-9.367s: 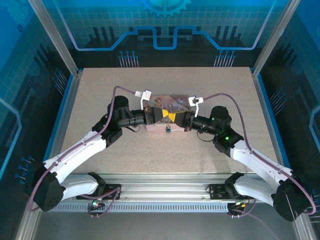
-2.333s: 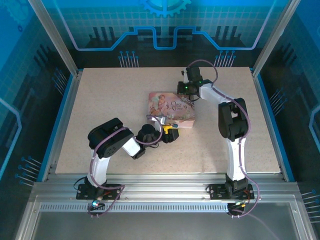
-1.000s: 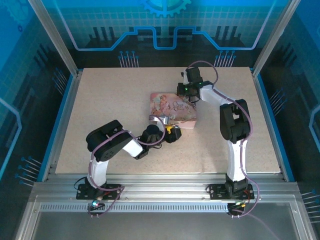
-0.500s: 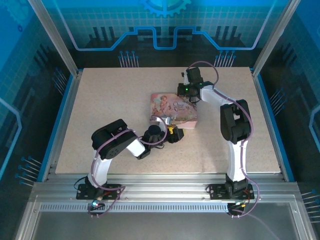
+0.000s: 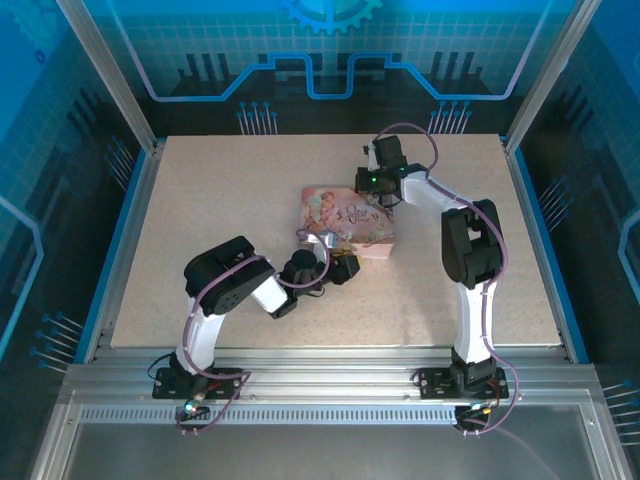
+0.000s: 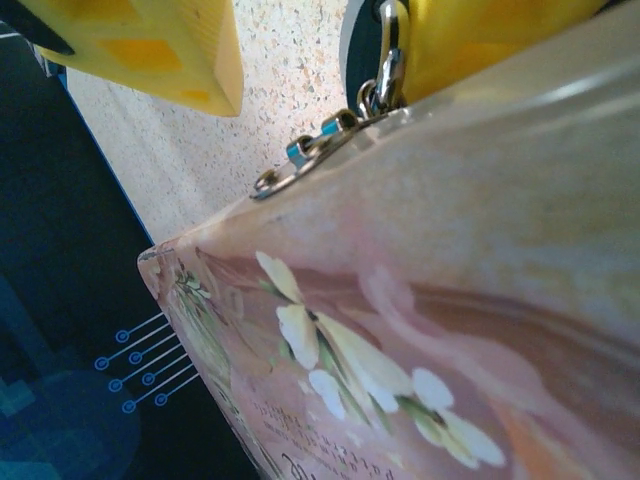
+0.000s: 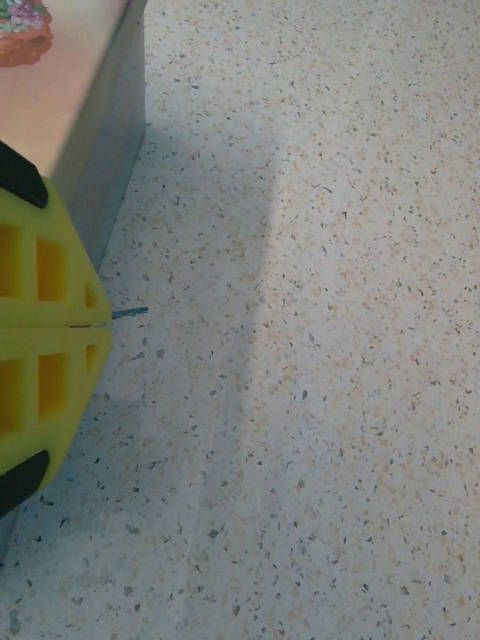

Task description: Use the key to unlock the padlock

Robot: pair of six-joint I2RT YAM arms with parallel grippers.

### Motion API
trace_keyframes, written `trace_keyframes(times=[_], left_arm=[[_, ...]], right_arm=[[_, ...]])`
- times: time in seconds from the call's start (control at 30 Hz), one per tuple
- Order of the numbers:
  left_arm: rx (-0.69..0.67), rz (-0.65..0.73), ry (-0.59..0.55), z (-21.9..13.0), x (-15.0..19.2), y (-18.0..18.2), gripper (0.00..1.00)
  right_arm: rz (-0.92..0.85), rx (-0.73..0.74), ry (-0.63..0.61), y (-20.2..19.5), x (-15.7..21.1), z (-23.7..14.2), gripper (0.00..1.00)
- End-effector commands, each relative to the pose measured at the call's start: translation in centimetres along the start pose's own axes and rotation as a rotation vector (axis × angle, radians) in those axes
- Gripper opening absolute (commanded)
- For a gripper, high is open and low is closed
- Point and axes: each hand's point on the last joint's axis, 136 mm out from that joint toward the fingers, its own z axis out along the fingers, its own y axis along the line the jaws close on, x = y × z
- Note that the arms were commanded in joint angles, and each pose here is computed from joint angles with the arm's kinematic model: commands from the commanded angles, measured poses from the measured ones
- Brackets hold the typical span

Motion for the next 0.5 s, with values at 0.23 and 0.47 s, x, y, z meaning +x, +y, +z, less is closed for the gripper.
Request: trace_keyframes(times=[0.23, 0.47], left_arm=[[0.029, -0.025, 0.056, 0.6, 0.4, -0.3, 0.55], [0.06, -0.037, 0.048, 1.3, 0.6, -1.0, 0.58]], right_arm=[[-0.008, -0.023, 0.048, 1.1, 1.5, -0.4, 0.0], [-0.007, -0.023, 0.052, 1.1, 1.7, -0.2, 0.0]])
